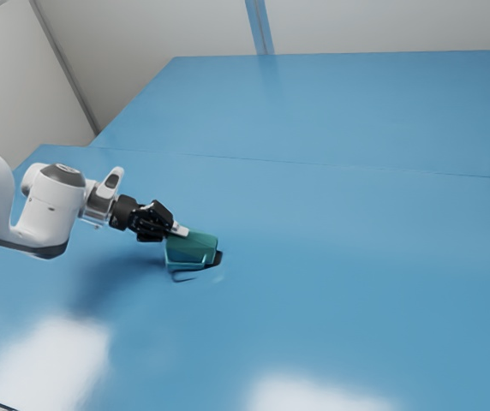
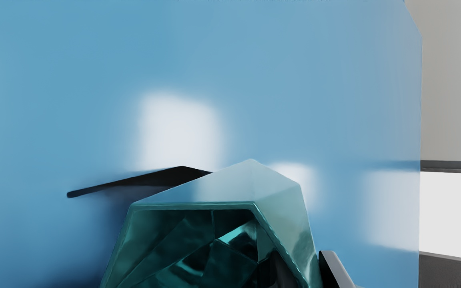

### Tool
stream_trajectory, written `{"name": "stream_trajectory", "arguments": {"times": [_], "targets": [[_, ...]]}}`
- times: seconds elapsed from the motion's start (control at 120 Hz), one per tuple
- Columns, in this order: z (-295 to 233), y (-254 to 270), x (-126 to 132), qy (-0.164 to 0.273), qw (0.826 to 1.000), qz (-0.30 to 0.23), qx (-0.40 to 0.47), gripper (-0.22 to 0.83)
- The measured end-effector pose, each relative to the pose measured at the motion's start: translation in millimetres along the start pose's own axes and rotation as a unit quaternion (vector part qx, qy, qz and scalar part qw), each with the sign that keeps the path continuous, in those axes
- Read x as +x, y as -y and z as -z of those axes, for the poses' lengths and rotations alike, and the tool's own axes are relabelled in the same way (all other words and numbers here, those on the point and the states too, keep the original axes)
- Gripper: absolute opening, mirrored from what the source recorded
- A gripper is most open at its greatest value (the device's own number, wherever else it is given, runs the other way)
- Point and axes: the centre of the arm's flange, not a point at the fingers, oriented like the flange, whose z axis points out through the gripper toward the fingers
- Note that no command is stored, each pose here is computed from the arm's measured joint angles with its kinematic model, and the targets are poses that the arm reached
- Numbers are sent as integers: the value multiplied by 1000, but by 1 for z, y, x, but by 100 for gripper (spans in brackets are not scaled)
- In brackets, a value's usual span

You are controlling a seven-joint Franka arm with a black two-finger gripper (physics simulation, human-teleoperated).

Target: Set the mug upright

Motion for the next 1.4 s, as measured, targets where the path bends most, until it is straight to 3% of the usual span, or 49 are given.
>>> {"name": "stream_trajectory", "arguments": {"times": [0.358, 0.483, 0.592, 0.725, 0.967, 1.4], "targets": [[22, -35, 2, -11, 999, -42, -7, -15], [42, -75, 11, 17, 994, -101, 43, -16], [45, -111, 25, 68, 977, -162, 118, -16], [40, -144, 35, 129, 942, -214, 225, -16], [22, -176, 40, 174, 885, -245, 356, -16], [-32, -143, 31, 162, 864, -219, 423, -16]]}}
